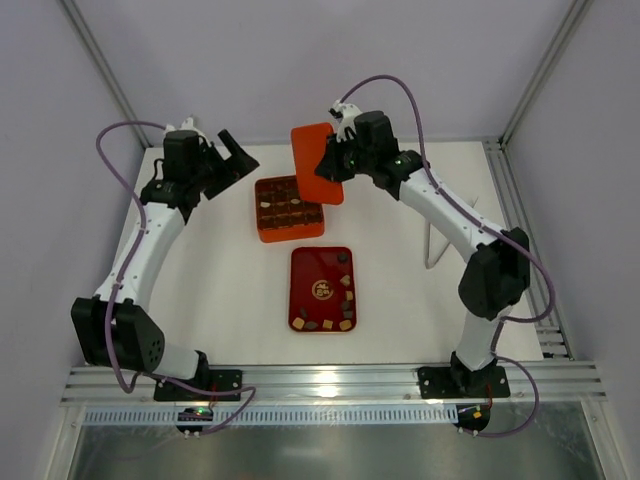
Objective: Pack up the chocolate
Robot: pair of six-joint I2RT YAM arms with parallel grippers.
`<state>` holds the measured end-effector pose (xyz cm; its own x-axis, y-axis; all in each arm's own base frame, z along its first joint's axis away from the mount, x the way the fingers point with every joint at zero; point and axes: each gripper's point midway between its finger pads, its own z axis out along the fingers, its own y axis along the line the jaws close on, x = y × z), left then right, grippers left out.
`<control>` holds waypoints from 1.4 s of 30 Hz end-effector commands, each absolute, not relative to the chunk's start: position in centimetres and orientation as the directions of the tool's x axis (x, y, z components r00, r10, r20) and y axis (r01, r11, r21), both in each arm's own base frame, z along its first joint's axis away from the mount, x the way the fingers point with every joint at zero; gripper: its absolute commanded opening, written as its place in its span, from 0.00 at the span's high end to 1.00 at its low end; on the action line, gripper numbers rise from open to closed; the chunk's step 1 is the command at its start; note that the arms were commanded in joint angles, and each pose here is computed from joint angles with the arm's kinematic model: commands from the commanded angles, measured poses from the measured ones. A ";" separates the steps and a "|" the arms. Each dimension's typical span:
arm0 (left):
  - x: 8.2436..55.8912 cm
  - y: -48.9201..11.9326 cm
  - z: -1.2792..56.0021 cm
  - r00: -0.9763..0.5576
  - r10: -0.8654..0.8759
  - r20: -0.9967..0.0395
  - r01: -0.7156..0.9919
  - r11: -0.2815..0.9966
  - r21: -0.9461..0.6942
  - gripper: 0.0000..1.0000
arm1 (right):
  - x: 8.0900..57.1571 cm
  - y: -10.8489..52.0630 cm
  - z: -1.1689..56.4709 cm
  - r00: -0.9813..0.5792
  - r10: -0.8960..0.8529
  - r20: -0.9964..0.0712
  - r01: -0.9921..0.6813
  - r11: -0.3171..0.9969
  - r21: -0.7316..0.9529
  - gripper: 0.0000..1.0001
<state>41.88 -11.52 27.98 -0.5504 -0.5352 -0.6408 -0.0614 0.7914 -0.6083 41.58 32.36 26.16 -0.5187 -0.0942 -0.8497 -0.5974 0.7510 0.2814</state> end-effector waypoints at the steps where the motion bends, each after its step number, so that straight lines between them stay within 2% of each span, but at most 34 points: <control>1: 42.8 -9.4 26.1 -0.483 -0.535 -0.693 -0.110 0.823 -0.558 0.05 | 40.6 37.9 28.8 -0.676 0.033 -0.736 -0.651 0.441 0.618 0.96; 4: 43.3 -9.9 24.6 -0.511 -0.517 -0.687 -0.098 0.829 -0.551 0.05 | 42.6 38.6 28.8 -0.737 0.089 -0.670 -0.602 0.361 0.712 0.96; 8: 44.1 -9.7 22.6 -0.542 -0.510 -0.668 -0.121 0.834 -0.538 0.05 | 43.9 39.5 24.9 -0.847 0.099 -0.522 -0.490 0.236 0.839 0.96; 9: 44.3 -9.7 22.0 -0.550 -0.508 -0.663 -0.130 0.836 -0.533 0.04 | 44.3 39.6 25.0 -0.839 0.111 -0.532 -0.504 0.206 0.838 0.96; 13: 44.9 -9.7 20.7 -0.572 -0.497 -0.653 -0.139 0.843 -0.520 0.04 | 44.7 40.1 22.8 -0.898 0.112 -0.425 -0.410 0.136 0.902 0.96; 15: 45.3 -9.7 20.3 -0.578 -0.493 -0.650 -0.144 0.846 -0.513 0.04 | 45.1 40.4 21.7 -0.907 0.113 -0.405 -0.394 0.109 0.913 0.96; 26: 46.5 -10.1 14.8 -0.664 -0.475 -0.577 -0.192 0.854 -0.483 0.06 | 46.1 39.8 19.1 -0.938 0.100 -0.332 -0.325 0.077 0.942 0.96; 42: 48.0 -12.3 13.9 -0.685 -0.473 -0.554 -0.108 0.818 -0.565 0.08 | 46.5 39.4 14.8 -0.967 0.050 -0.251 -0.246 0.086 0.965 0.92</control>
<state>46.26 -11.81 11.80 -0.7233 -0.4674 -0.5083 -0.1728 0.8352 -0.5222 45.89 39.43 12.26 -0.9820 0.0628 -0.1783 -0.1685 0.1370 0.9761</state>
